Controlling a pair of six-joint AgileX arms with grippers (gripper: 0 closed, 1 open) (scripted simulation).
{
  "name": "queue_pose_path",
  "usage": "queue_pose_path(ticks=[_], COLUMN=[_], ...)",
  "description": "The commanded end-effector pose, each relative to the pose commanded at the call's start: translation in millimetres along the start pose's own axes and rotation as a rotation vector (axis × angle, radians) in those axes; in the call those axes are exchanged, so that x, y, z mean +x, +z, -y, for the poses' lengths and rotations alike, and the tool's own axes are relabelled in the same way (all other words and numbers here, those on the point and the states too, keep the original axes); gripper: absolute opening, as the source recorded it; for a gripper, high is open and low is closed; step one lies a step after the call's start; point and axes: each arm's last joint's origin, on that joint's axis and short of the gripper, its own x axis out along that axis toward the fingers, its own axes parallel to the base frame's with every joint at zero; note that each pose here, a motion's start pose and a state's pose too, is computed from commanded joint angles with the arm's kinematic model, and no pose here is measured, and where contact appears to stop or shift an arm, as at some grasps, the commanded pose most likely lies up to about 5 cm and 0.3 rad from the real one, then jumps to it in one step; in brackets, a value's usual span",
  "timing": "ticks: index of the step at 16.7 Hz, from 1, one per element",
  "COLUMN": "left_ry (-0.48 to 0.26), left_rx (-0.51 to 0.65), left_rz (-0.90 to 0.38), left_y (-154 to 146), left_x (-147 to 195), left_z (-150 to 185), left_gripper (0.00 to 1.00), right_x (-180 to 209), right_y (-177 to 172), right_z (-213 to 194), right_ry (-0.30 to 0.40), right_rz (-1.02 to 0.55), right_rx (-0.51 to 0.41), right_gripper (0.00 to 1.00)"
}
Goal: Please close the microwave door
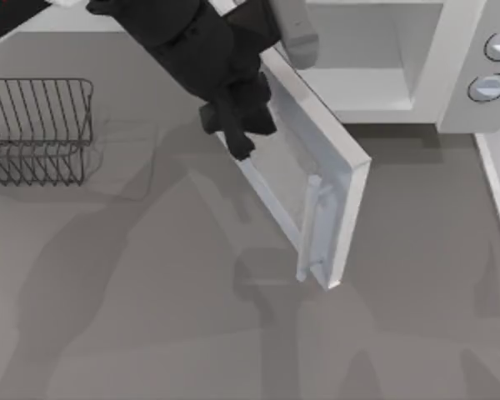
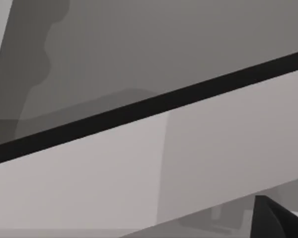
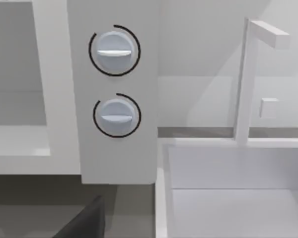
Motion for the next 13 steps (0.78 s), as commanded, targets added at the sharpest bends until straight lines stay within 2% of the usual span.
queue_pose_path(ticks=[13], left_ry=[-0.005], left_rx=[-0.006], left_rz=[-0.006], left_y=[23], left_x=[16], left_z=[5], left_gripper=[0.00], right_x=[0], right_y=[0], right_z=[0], right_ry=[0.000], right_rz=[0.000], right_rx=[0.000], right_gripper=[1.00])
